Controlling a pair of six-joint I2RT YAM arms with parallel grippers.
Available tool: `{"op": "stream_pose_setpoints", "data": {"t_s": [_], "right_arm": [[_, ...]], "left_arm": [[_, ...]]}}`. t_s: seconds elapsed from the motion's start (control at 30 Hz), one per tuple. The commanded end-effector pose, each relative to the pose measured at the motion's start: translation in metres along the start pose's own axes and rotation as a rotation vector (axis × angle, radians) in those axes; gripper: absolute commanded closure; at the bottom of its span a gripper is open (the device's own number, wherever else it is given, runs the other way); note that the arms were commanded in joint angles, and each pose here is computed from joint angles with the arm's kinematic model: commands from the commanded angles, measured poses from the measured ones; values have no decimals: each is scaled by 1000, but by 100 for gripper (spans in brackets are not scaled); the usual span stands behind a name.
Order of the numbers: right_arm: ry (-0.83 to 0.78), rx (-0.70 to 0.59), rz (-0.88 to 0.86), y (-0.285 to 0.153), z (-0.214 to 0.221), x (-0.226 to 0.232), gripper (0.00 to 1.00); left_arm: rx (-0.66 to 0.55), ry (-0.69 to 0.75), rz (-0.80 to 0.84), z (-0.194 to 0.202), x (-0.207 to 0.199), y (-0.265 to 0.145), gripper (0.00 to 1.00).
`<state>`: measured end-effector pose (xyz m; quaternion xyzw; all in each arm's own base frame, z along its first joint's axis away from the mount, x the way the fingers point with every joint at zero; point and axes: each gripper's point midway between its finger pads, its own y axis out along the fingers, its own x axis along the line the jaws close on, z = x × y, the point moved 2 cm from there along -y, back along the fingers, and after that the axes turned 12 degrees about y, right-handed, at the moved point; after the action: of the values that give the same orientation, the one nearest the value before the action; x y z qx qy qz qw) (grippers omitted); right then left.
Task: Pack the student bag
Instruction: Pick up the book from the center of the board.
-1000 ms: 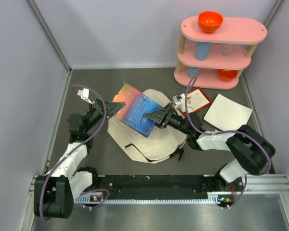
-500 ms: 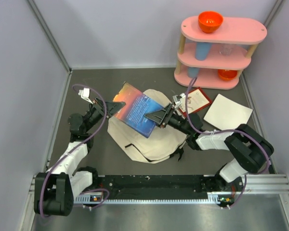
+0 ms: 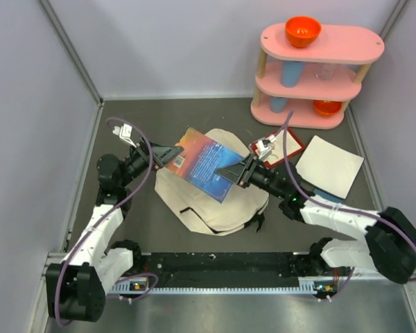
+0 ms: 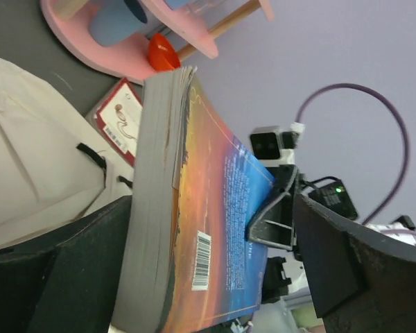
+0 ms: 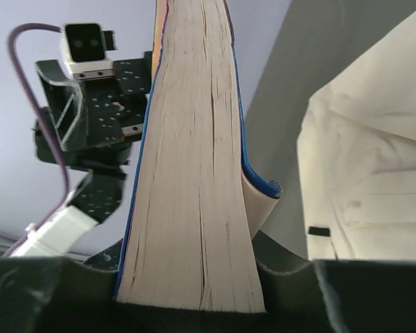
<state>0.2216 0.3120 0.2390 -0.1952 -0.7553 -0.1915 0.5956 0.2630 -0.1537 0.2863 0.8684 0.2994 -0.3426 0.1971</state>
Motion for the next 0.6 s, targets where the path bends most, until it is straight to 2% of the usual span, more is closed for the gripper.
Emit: {"op": "stream_pose_setpoints", "data": {"t_s": [0.0, 0.03, 0.07, 0.17, 0.33, 0.57], "right_arm": [[-171, -194, 112, -24, -32, 4, 100], [-171, -216, 209, -31, -36, -14, 100], [-186, -226, 207, -38, -38, -7, 100], [-238, -277, 305, -53, -48, -18, 100], [-288, -359, 393, -70, -63, -17, 100], [-295, -305, 413, -61, -58, -18, 100]], "left_arm": [[-23, 270, -74, -28, -17, -5, 2], [8, 257, -129, -26, -12, -7, 2], [24, 309, -151, -26, -8, -8, 2], [63, 327, -261, -25, 5, -15, 2], [105, 384, -341, -24, 13, -24, 2], [241, 542, -503, -22, 34, -39, 2]]}}
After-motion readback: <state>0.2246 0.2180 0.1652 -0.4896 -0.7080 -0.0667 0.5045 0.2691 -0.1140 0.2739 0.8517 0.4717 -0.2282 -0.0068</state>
